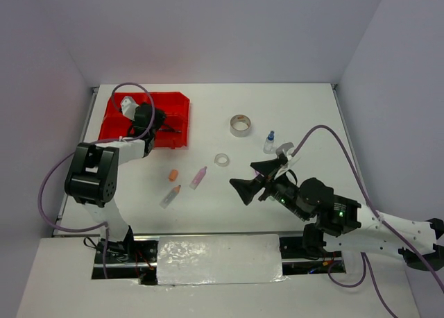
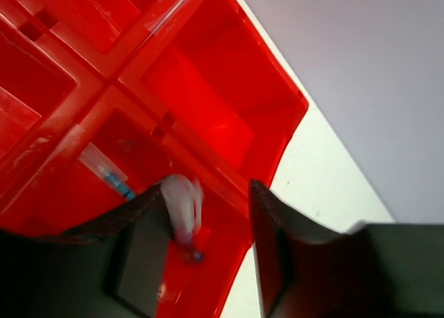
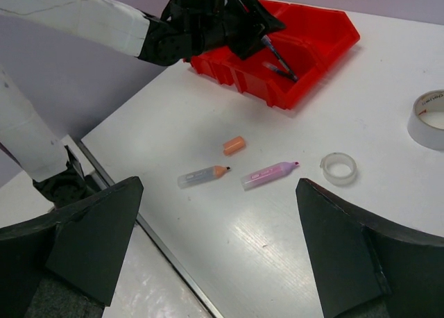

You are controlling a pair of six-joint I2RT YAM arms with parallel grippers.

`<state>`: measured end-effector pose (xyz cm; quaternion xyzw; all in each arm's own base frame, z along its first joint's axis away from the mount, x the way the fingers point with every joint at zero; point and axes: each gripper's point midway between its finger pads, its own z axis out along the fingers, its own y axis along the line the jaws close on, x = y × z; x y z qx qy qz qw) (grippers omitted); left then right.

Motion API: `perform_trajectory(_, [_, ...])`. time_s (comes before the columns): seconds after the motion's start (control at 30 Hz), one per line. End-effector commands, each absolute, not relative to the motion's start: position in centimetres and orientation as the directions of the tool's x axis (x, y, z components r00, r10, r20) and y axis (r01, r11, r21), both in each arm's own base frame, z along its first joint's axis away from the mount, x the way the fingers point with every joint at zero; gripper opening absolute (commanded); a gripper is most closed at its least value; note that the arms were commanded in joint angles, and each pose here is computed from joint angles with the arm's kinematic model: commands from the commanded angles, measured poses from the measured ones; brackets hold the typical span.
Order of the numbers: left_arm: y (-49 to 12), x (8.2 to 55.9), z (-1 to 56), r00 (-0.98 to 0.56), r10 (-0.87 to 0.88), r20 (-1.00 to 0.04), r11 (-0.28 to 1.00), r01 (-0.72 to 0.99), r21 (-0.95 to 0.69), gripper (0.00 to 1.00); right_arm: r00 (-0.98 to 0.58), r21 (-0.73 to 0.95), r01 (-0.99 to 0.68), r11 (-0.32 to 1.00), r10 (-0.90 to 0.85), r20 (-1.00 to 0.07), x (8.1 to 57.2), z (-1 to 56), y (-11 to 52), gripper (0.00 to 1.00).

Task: Sort the stationery into containers
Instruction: Place the pen in the storage box.

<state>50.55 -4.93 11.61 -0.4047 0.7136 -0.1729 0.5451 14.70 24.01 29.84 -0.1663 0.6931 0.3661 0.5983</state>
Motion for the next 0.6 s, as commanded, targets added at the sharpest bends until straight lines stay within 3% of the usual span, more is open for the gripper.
perform_trajectory(0.0, [-4.9,50.7,15.7,0.006,-0.799,-0.602,0.572,-0.305,-0.762,0.68,-0.194,0.325,-0.663,0.674,0.264,-0.945,15.1,32.1,23.8,1.0])
perform_trajectory(0.3, [-5.7,48.7,22.9,-0.03,-0.774,-0.633,0.617,-0.259,-0.743,0.99,-0.227,0.304,-0.623,0.721,0.206,-0.952,16.1,30.9,24.7,1.0])
perform_trajectory(0.43, [-6.1,47.3,29.9,-0.077,-0.719,-0.69,0.686,-0.232,-0.689,0.99,-0.321,0.31,-0.588,0.747,0.137,-0.937,17.3,28.3,26.0,1.0])
perform_trajectory(0.57, [-7.1,43.2,30.8,-0.233,-0.614,-0.754,0.789,-0.188,-0.585,0.99,-0.484,0.368,-0.513,0.775,0.093,-0.87,19.0,24.1,27.3,1.0])
